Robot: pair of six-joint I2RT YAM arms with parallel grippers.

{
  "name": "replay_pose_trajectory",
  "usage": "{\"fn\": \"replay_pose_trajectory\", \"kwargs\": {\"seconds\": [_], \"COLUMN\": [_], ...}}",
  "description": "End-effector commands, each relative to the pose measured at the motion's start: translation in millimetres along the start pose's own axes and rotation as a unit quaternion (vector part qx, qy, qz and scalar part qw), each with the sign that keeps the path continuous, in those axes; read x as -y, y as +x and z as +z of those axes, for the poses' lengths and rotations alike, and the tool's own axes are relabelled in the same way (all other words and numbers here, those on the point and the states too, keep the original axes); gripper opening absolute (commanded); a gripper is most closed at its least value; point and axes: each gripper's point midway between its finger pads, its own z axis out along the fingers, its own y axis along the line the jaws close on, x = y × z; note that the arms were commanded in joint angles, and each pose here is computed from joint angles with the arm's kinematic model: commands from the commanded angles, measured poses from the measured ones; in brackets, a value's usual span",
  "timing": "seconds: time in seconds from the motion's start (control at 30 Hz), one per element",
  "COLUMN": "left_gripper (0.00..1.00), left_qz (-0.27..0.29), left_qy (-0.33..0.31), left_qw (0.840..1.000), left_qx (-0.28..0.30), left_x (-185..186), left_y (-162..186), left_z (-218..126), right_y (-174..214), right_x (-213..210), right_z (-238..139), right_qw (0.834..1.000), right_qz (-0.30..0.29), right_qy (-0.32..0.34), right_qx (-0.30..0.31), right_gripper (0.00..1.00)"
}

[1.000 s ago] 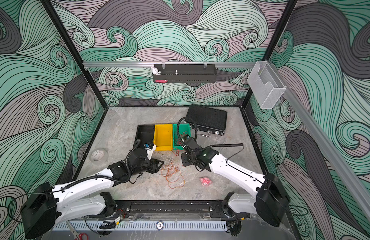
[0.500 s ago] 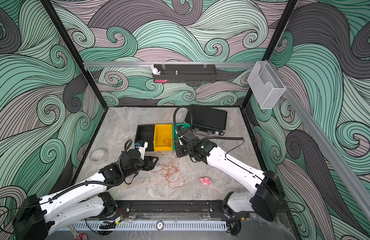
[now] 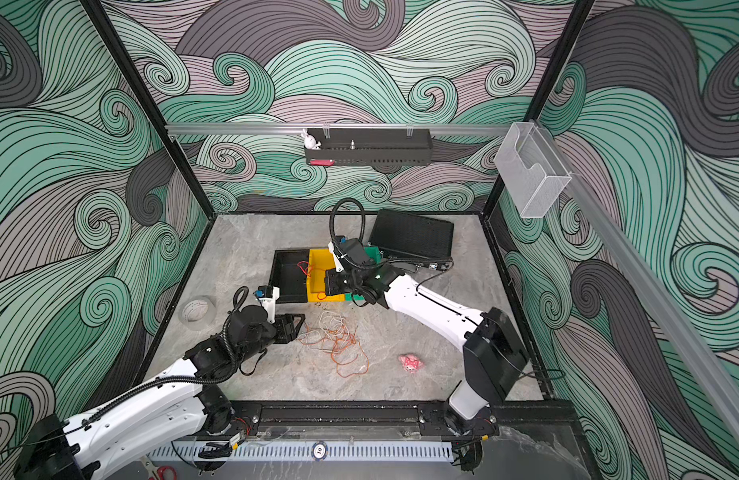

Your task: Untangle the cables

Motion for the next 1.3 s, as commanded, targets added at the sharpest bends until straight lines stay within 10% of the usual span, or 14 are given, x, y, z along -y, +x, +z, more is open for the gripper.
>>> {"fn": "replay_pose_trajectory", "kwargs": {"seconds": [0.0, 0.6, 1.27], "left_gripper": [0.61, 0.61, 0.61], "left_qz": [-0.008, -0.004, -0.003], "left_qy": [-0.013, -0.011, -0.014], "left_qw": [1.0, 1.0, 1.0], "left_qx": [0.004, 0.001, 0.007], "left_x": [-5.7, -3.8, -6.7], "left_y": [-3.4, -7.3, -9.1], "left_z": [-3.7, -1.7, -4.2], "right_y": [-30.7, 0.0, -11.3], "right_x": [-14.4, 52.0, 88.7], "right_z": [11.9, 73.0, 95.1], "right_qw": [0.995, 0.978, 0.986], "right_qz": [0.053, 0.199, 0.072], "right_qy": [-0.074, -0.057, 0.14], "right_qx": [0.032, -0.036, -0.055], "right_gripper": [0.0, 0.0, 0.0]}}
